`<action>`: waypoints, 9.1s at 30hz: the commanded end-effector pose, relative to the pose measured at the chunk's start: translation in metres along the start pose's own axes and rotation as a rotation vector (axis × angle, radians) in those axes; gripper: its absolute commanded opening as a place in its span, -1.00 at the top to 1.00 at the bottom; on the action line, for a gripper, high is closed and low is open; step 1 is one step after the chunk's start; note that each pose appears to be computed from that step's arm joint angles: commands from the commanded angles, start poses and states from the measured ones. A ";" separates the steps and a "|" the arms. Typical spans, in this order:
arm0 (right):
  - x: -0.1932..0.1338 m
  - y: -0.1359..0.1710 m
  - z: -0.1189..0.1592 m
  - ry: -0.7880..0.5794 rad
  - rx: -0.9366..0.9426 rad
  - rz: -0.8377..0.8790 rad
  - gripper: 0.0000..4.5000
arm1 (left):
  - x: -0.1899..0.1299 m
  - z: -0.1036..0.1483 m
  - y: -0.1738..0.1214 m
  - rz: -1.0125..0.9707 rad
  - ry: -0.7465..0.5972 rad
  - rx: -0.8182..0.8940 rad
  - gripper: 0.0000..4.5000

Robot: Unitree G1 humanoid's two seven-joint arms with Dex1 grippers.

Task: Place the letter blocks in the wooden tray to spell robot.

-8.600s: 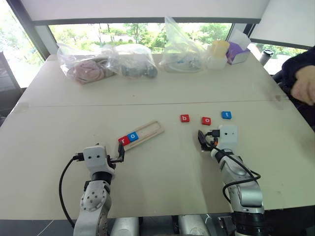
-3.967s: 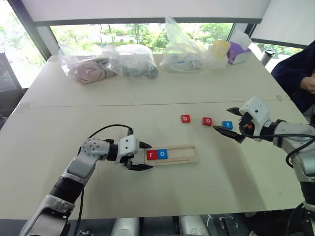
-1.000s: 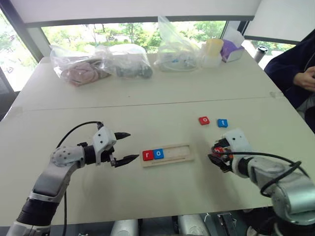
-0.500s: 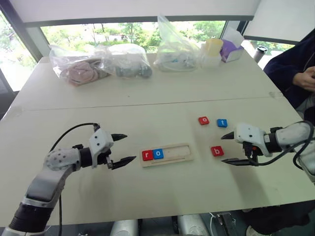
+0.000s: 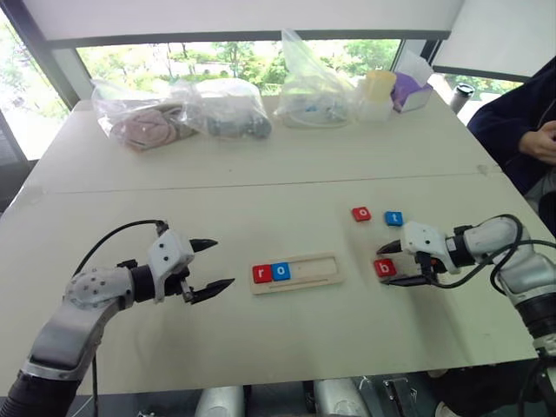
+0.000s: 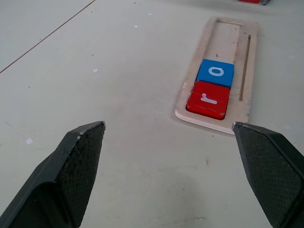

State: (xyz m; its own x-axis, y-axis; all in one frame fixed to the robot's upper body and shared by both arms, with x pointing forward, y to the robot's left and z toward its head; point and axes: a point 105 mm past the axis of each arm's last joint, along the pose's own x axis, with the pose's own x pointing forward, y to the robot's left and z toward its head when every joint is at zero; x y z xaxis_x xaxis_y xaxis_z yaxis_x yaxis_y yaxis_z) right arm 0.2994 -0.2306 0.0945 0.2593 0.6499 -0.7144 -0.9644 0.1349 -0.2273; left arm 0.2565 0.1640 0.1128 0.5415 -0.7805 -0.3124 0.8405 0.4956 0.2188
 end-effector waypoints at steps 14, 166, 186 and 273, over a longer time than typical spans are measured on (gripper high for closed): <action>0.046 0.015 0.115 -0.235 -0.200 0.139 0.49 | 0.002 0.018 -0.001 -0.008 -0.039 0.042 -1.00; 0.040 0.017 0.085 -0.221 -0.071 0.084 0.49 | 0.017 0.023 0.000 0.004 -0.089 0.055 -1.00; 0.061 0.010 0.087 -0.203 -0.113 0.103 0.49 | 0.013 0.022 -0.004 0.028 -0.087 0.042 -1.00; -0.011 -0.052 -0.029 -0.049 0.930 -1.008 -0.99 | 0.034 0.026 -0.001 -0.018 -0.136 0.051 -1.00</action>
State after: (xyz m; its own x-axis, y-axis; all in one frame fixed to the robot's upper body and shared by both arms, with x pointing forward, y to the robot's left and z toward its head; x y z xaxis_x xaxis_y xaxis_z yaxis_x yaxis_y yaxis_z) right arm 0.3491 -0.2619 0.0975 0.8864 0.0374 -0.4615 -0.0941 0.9905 -0.1004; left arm 0.2737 0.1283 0.1178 0.5201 -0.8276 -0.2111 0.8495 0.4754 0.2290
